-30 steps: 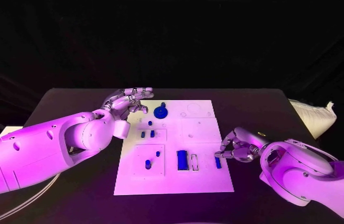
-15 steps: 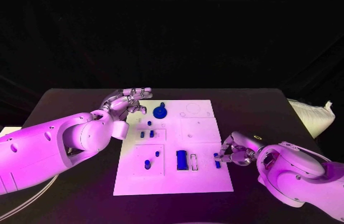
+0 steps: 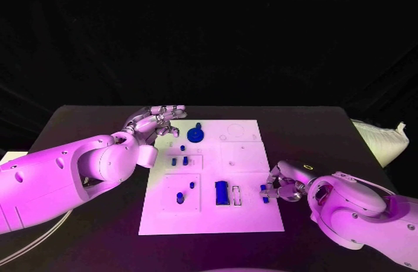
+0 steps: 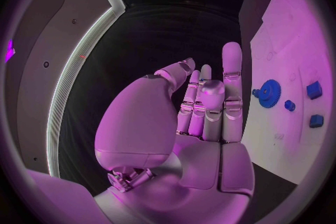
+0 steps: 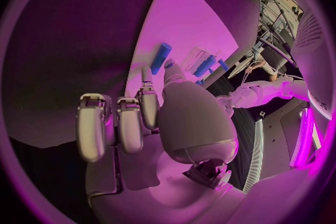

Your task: Assemble the parts on the task board

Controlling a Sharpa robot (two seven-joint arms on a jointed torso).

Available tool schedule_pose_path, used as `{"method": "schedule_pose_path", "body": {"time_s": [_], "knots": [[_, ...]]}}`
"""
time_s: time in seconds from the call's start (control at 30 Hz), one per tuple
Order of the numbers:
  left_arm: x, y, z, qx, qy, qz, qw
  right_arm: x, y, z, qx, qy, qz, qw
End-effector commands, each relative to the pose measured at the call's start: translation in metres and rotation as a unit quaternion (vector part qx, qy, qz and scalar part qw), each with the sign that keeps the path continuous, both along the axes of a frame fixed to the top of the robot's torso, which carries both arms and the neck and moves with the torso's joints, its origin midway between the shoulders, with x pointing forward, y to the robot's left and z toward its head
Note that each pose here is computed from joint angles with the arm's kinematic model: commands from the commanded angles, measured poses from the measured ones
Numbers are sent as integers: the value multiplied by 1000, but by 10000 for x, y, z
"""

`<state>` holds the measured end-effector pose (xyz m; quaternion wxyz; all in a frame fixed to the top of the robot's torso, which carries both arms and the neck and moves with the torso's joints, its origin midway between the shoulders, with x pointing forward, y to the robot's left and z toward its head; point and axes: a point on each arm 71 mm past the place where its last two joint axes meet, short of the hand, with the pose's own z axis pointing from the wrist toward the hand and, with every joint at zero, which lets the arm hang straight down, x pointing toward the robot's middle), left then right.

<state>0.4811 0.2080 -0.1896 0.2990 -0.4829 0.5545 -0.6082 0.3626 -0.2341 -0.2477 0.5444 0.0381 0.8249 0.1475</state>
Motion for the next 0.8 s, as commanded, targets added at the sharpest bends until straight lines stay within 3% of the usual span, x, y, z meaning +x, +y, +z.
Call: {"method": "schedule_pose_path", "body": {"time_s": [0.03, 0.47, 0.8], "knots": [[-7, -23, 11, -4, -5, -11, 1000, -12, 34, -37, -39, 2, 25, 999], [-7, -18, 8, -4, -4, -11, 1000, -28, 157, -122, -127, -14, 87, 988], [-7, -20, 7, -3, -5, -12, 1000, -35, 202, -107, -129, -30, 94, 987]]}}
